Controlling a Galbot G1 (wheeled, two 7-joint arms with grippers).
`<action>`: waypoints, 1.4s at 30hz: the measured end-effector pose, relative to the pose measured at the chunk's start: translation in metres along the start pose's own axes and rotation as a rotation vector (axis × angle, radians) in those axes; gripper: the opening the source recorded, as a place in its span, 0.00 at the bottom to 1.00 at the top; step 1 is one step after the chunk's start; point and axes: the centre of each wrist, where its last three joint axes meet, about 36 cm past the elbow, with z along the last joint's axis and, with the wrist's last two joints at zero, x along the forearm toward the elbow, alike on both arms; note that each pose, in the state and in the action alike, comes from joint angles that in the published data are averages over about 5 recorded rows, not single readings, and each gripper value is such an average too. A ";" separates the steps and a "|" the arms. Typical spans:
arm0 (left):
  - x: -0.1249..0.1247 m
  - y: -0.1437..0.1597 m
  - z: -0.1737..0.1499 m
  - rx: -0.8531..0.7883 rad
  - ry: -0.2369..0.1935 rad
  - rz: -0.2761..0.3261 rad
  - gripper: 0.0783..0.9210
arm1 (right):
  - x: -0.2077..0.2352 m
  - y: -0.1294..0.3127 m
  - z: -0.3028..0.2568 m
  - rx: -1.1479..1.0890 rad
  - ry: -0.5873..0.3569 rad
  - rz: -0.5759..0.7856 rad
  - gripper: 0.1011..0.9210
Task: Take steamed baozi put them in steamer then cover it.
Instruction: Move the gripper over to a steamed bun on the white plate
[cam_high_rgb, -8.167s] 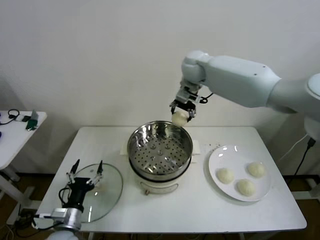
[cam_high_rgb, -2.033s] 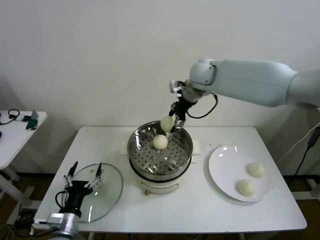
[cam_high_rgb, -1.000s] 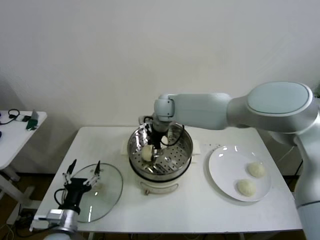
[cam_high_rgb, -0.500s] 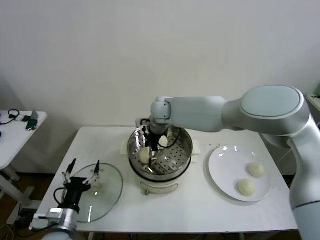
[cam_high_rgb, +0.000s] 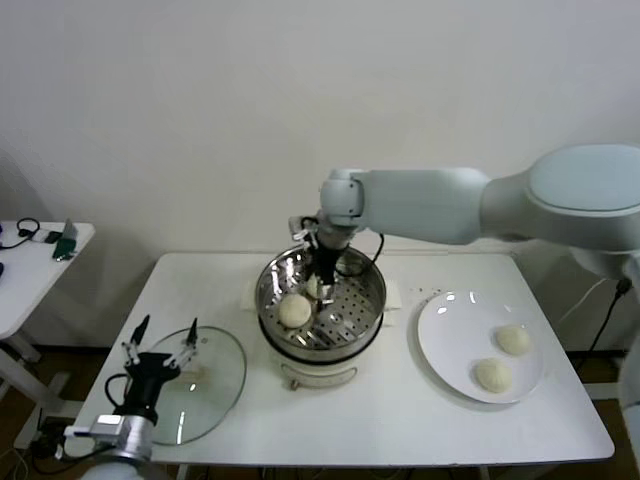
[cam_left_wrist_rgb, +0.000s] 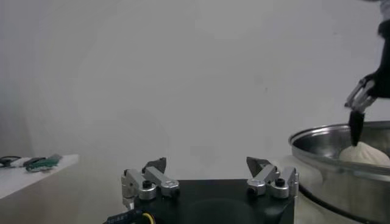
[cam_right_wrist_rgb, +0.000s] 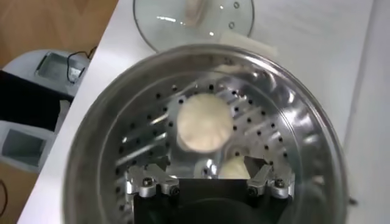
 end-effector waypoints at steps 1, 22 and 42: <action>0.000 -0.001 0.000 0.002 0.001 -0.001 0.88 | 0.009 0.003 0.008 -0.001 0.000 0.005 0.88; -0.001 -0.009 -0.011 0.005 0.008 0.008 0.88 | 0.025 0.136 0.242 -0.148 0.129 -0.009 0.88; 0.005 -0.014 -0.014 -0.004 0.024 -0.005 0.88 | -0.078 0.199 0.327 -0.218 0.210 -0.108 0.88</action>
